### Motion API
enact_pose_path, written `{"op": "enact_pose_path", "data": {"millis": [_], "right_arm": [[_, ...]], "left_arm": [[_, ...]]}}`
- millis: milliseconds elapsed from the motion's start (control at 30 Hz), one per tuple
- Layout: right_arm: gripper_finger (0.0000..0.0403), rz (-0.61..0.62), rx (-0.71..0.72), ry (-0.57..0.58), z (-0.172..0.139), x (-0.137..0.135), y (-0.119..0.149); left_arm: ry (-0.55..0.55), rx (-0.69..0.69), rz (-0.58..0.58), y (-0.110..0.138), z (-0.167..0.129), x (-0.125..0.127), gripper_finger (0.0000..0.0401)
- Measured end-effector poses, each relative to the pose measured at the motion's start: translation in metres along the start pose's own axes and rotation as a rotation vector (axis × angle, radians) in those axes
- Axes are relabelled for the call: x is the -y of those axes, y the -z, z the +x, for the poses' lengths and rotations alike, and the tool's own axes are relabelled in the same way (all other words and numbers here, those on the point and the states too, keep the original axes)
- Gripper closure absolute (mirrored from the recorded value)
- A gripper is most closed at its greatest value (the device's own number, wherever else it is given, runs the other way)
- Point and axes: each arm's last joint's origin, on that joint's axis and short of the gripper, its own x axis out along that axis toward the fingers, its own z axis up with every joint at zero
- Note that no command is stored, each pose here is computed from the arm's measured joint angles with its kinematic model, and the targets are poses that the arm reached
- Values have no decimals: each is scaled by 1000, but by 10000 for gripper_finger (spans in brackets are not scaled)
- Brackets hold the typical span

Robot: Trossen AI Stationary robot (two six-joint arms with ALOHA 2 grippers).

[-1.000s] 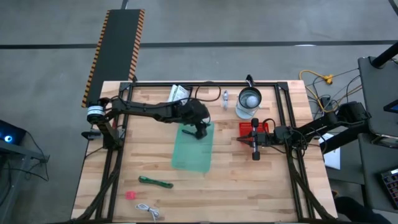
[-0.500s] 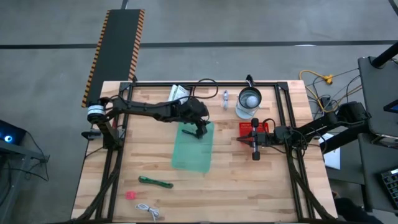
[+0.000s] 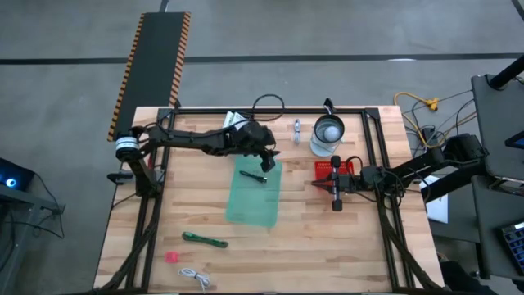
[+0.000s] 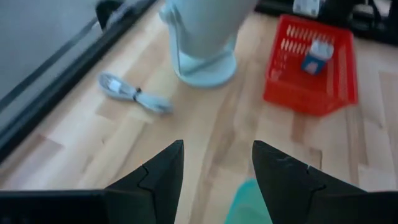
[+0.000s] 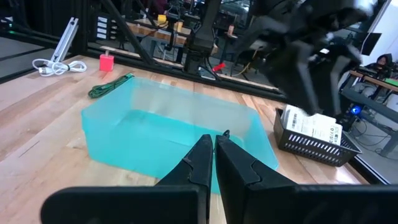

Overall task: Pick and place items into bin
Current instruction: Put the green charger cable into the green bin

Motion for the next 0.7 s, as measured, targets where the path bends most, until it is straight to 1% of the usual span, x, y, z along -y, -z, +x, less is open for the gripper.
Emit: {"op": "enact_pose_path", "data": {"millis": [100,367,433,500,567,700], "right_arm": [[394,0,0,0,0,0,0],[394,0,0,0,0,0,0],[394,4,0,0,0,0,0],[394,8,0,0,0,0,0],[394,8,0,0,0,0,0],[394,11,0,0,0,0,0]], "left_arm": [[-11,26,0,-7,-1,-6,227],[-33,-6,10,-4,0,-16,227],[-34,-46,42,-1,0,-16,228],[-25,-97,99,3,-5,-16,230],[-22,-125,138,2,-13,-16,236],[-23,-132,142,3,-30,-17,270]]}}
